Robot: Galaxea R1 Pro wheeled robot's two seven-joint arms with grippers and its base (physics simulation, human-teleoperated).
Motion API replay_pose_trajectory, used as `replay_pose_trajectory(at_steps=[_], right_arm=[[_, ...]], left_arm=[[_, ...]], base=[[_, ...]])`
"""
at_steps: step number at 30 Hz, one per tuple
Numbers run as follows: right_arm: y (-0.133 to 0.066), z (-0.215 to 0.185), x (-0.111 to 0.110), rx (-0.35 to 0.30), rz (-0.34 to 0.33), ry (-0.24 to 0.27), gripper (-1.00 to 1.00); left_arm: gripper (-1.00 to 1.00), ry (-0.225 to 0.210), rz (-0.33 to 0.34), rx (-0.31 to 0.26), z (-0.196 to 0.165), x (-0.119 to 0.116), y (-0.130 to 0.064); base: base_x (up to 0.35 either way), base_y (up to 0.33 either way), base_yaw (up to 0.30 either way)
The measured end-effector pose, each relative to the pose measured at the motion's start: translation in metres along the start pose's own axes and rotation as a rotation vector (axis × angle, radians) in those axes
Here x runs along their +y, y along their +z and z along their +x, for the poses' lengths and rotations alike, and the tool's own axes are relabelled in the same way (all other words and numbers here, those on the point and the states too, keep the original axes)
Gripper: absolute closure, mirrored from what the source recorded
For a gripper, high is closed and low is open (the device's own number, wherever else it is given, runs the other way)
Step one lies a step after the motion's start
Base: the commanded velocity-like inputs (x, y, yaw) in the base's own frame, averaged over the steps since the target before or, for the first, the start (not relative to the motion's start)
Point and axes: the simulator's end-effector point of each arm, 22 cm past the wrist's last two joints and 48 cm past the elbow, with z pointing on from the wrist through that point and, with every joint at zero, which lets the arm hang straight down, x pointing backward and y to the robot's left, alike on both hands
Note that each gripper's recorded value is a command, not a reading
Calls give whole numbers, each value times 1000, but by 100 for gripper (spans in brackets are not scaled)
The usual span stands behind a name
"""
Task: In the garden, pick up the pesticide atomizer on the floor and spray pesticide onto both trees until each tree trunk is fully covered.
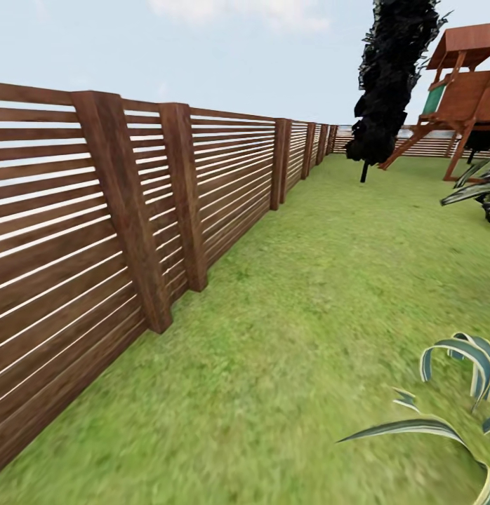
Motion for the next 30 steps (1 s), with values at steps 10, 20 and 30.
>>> replay_pose_trajectory(at_steps=[10,20,30], right_arm=[[0,0,0,0,0,0,-100],[0,0,0,0,0,0,-100],[0,0,0,0,0,0,-100]], left_arm=[[-100,0,0,1,0,0,0],[-100,0,0,0,0,0,0],[-100,0,0,0,0,0,0]], base=[[334,176,0],[334,176,-9],[334,176,-237]])
